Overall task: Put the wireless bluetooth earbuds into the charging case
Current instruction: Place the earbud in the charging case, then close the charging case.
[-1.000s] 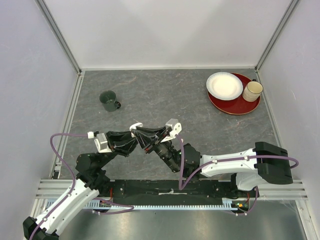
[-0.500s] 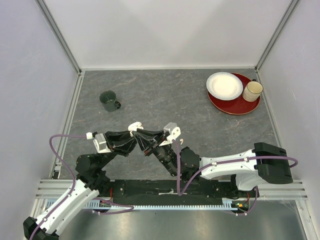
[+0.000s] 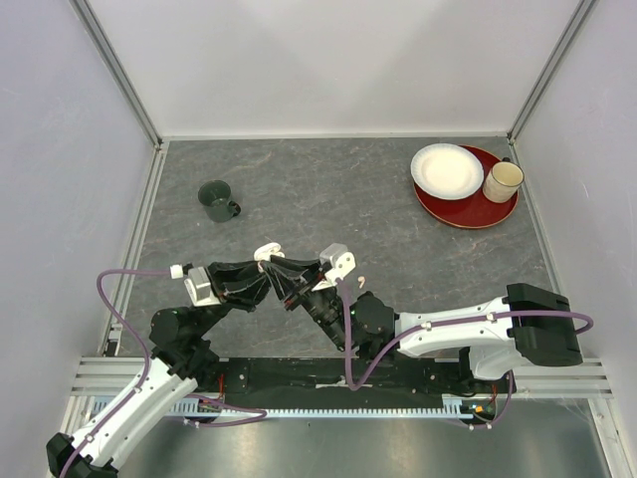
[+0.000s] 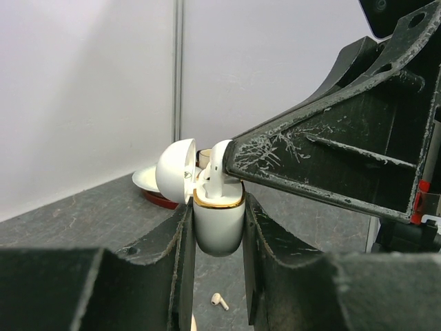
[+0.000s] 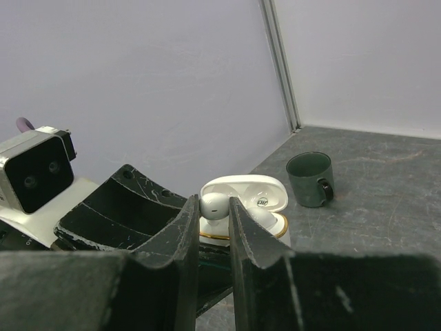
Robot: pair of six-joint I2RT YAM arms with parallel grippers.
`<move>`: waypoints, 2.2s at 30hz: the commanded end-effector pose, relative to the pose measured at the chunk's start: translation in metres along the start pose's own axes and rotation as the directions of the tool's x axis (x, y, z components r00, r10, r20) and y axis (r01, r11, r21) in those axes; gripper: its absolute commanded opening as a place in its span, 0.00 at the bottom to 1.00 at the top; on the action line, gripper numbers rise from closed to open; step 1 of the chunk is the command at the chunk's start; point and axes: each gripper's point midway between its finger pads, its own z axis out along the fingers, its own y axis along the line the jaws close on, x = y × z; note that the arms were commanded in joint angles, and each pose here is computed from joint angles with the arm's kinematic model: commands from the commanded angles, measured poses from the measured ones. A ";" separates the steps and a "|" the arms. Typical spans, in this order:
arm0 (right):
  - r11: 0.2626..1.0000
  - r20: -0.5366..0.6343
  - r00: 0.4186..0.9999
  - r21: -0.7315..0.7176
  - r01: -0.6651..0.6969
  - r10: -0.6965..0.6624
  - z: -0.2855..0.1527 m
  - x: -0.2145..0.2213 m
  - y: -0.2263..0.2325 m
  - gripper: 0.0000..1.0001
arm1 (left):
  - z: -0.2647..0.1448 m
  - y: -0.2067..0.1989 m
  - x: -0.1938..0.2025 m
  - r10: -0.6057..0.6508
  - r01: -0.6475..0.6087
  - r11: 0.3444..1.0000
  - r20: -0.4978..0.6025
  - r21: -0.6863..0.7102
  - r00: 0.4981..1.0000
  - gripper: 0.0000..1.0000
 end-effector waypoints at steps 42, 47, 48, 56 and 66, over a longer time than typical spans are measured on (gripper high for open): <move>0.966 0.051 0.997 0.248 -0.070 0.059 -0.005 -0.108 -0.048 0.71 | 0.000 -0.014 -0.022 0.049 -0.053 0.996 0.048 0.068 0.998 0.02; 0.949 -0.169 0.983 0.316 -0.014 0.071 0.000 -0.097 -0.085 0.78 | 0.002 -0.020 -0.019 0.046 -0.049 0.993 0.027 0.104 0.999 0.02; 0.946 -0.198 0.971 0.317 -0.064 0.132 0.001 -0.092 -0.087 0.80 | 0.003 -0.020 -0.019 0.047 -0.049 0.993 0.020 0.108 0.999 0.02; 0.961 -0.427 0.870 0.226 -0.161 0.246 0.007 -0.072 -0.106 0.80 | 0.008 -0.028 -0.015 0.049 -0.043 0.985 -0.030 0.164 0.998 0.02; 0.961 -0.522 0.810 0.209 -0.182 0.267 0.020 -0.036 -0.103 0.81 | 0.007 -0.038 -0.010 0.046 -0.026 0.975 -0.085 0.220 0.995 0.02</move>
